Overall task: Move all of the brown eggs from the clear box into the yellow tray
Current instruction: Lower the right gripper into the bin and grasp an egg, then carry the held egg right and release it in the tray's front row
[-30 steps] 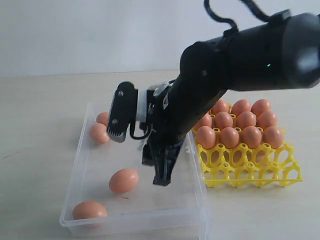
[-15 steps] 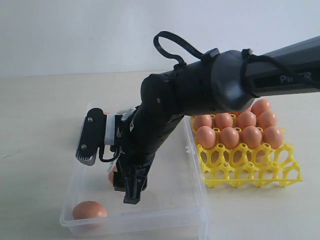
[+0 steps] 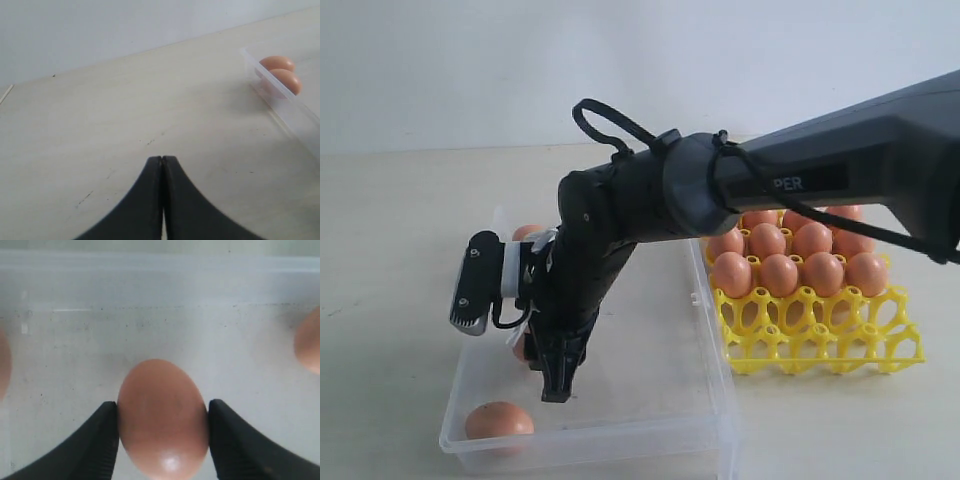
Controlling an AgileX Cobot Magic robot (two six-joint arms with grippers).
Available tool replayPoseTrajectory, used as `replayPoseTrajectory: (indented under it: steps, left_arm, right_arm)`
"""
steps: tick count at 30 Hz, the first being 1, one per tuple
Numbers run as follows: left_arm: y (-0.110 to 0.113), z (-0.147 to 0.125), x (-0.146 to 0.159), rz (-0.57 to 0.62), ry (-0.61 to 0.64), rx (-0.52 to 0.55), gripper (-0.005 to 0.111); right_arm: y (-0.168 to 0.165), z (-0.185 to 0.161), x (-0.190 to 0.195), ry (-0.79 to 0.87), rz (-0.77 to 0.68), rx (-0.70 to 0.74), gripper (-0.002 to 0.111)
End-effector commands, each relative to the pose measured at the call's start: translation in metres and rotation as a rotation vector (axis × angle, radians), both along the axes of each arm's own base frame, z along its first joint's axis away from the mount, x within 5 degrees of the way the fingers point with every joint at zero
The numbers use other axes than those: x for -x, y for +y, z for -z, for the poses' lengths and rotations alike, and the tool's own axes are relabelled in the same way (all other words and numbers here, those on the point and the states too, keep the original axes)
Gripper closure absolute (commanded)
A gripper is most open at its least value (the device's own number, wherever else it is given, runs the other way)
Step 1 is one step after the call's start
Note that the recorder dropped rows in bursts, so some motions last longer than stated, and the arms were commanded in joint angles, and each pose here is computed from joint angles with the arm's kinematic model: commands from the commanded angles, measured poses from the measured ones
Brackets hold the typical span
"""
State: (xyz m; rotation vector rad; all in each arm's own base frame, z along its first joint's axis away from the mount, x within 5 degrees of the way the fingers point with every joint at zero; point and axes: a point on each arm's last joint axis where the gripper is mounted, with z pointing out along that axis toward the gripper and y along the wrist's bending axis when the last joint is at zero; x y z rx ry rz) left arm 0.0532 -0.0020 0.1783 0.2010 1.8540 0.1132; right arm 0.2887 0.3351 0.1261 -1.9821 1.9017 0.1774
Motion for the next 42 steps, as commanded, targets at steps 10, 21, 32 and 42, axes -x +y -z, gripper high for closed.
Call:
replayPoseTrajectory:
  steps: [10,21,32,42]
  left_arm:
    - [0.0,-0.002,0.0,0.002,-0.018,0.005,0.107]
    - [0.0,-0.002,0.0,0.002,-0.018,0.005,0.107]
    - [0.0,-0.002,0.0,0.002,-0.018,0.005,0.107]
    - [0.0,-0.002,0.0,0.002,-0.018,0.005,0.107]
  right_arm:
    - [-0.071,-0.055,-0.009,-0.218,0.518,-0.451,0.108]
    - [-0.179,-0.05,0.037,-0.377,0.83,-0.762,0.108]
    - [-0.201,-0.011,0.063,-0.306,0.967,-0.81,0.108]
    - [-0.208,0.009,0.057,-0.22,1.093,-0.828,0.095]
